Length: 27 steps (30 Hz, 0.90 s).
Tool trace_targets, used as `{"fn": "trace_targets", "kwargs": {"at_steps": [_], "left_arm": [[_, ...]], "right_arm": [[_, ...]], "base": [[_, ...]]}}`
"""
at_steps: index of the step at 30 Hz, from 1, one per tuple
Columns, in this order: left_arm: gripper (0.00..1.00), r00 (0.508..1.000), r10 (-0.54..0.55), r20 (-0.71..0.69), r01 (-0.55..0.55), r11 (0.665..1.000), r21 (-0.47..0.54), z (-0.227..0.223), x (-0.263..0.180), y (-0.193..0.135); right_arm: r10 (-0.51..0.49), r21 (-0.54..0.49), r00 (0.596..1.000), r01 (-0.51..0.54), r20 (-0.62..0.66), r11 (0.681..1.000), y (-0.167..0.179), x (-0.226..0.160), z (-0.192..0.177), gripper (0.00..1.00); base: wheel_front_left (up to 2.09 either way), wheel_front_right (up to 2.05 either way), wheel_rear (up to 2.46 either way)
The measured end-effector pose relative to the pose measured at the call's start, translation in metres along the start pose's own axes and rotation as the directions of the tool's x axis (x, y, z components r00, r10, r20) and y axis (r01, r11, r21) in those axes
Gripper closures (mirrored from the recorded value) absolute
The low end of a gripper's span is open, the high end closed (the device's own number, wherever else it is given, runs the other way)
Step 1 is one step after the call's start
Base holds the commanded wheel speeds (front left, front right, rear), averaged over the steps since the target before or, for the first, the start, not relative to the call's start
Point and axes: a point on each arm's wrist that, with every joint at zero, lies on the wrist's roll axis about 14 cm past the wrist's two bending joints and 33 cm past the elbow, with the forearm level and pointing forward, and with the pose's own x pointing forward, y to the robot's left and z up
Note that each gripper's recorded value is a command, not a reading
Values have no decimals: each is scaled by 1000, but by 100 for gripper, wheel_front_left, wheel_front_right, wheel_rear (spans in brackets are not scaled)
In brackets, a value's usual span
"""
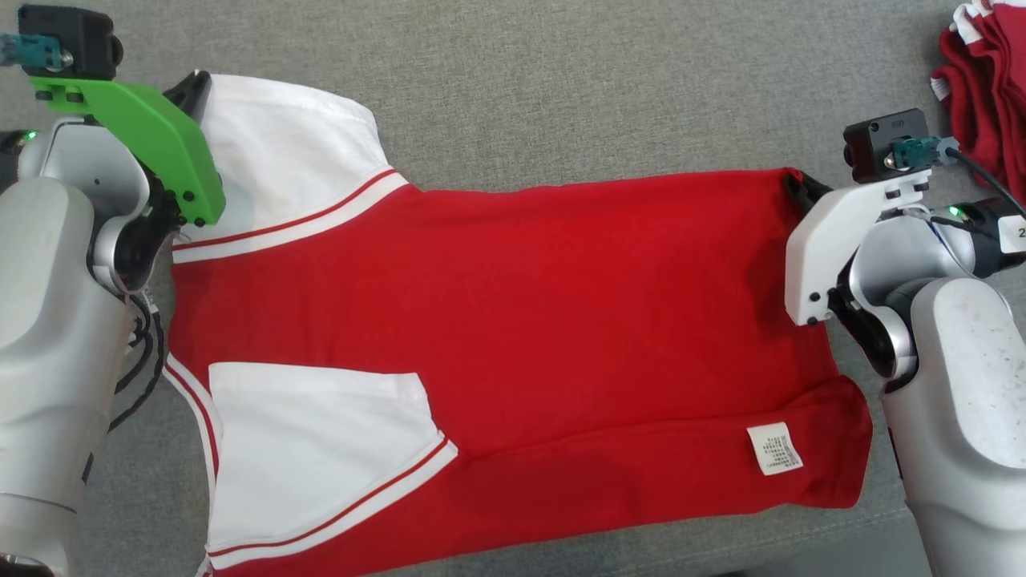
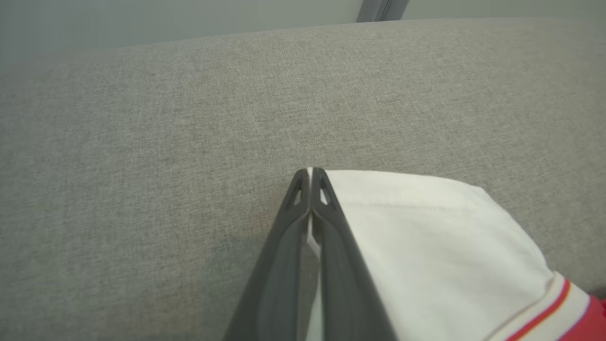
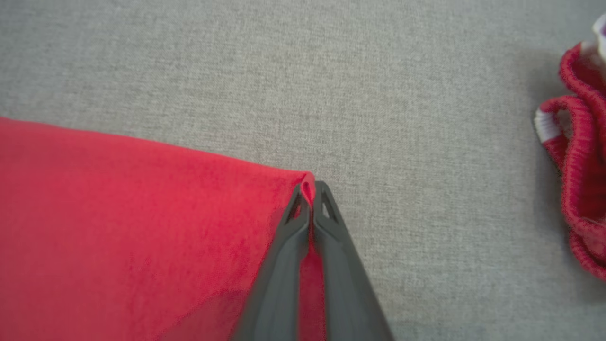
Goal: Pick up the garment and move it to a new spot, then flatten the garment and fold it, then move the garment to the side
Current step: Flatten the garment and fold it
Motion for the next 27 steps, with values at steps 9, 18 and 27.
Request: {"fn": "trace_targets", "kwargs": {"at_steps": [9,18,27], "left_arm": [[100,1000,13,-12,-13,1000,-1,-2,-11,5],[100,1000,20,-23,-20,1000,6,-3,-7,11],[100,999,22,-30,-22,1000,0,-6,-6,13]], "right_arm": [[32,-24,996,-34,-84,999,0,-3,5,0],[49,-96,974,-72,-222,993,0,-2,3,0],[44,-88,973,-65,-226,994,-4,3,-4,62]], "base": [[0,0,0],[0,0,0],[0,0,0]]}}
